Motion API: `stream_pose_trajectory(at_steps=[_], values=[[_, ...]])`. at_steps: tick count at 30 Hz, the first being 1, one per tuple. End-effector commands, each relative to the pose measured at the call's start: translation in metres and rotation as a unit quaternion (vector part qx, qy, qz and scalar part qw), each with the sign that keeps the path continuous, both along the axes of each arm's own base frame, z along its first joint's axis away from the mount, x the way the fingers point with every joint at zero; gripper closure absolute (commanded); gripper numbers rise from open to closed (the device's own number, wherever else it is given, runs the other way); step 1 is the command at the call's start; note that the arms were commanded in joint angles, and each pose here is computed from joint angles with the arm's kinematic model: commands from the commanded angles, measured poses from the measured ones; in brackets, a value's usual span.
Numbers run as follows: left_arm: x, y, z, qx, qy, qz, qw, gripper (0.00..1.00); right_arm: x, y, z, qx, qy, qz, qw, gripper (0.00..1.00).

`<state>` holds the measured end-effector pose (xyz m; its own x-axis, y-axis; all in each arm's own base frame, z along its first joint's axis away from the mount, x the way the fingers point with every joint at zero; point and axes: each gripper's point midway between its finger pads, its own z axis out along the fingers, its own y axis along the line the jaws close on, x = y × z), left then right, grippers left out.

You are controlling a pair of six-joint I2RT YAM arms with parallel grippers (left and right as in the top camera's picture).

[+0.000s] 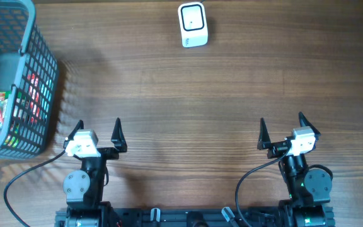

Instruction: Scan the item barcode

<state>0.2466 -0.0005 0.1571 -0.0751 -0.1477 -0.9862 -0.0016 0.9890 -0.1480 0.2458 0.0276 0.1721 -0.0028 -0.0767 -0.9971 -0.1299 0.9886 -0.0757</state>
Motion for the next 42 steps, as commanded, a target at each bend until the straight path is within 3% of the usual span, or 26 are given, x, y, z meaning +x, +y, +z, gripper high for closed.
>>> stream_pose_trajectory(at_steps=[1, 42], values=[[0.000, 0.000, -0.001, 0.009, 0.001, -0.001, 1.000, 0.00, 0.000, -0.004, 0.002, -0.001, -0.004, -0.010, 1.000, 0.00], [0.000, 0.007, 0.000, 0.011, 0.000, 0.019, 1.000, 0.00, 0.000, -0.004, 0.002, -0.001, -0.004, -0.010, 1.000, 0.00]])
